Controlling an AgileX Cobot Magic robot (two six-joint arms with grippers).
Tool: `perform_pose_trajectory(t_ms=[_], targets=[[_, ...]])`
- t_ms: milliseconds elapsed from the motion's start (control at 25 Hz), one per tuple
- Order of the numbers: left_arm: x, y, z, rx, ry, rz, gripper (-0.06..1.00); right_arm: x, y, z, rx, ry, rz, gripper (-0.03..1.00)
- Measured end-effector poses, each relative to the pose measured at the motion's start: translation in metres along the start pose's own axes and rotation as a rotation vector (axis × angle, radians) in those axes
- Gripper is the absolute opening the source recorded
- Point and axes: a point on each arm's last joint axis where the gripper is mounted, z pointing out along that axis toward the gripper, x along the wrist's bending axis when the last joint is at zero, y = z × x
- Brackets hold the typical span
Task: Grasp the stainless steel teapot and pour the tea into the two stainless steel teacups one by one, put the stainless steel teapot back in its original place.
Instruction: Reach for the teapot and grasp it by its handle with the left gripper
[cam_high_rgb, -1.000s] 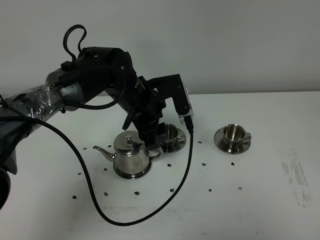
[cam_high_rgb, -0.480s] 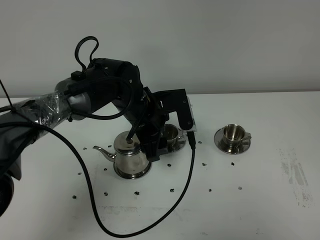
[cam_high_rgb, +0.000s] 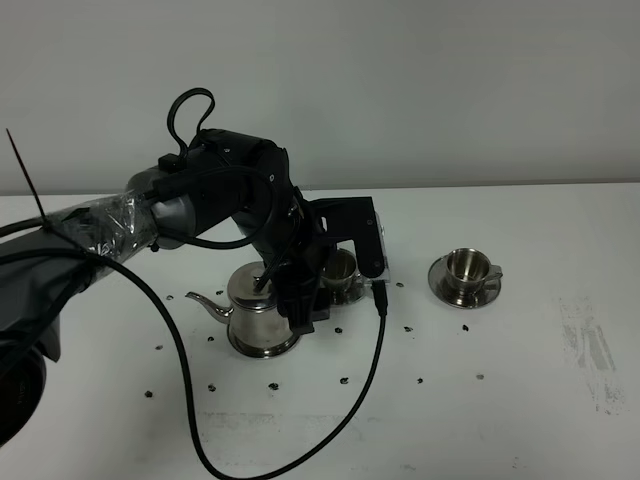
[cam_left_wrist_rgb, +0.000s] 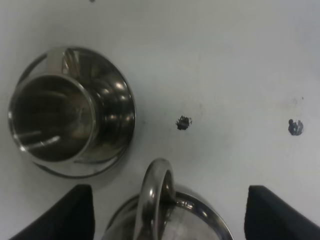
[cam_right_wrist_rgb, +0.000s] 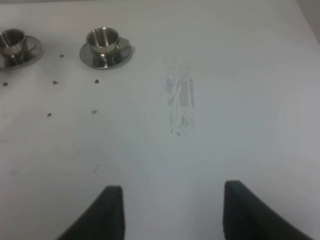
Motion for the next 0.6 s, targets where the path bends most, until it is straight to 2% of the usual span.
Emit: perform_pose_trajectory(t_ms=[360, 600], targets=[[-0.0029, 0.0007, 0.01, 0.013, -0.017, 0.006, 0.63, 0.0, 0.0, 0.0, 0.0, 0.0, 0.0, 0.43], [-0.0049, -0.0006, 0.0103, 0.027, -0.038, -0.048, 0.63, 0.0, 0.0, 0.0, 0.0, 0.0, 0.0, 0.43]])
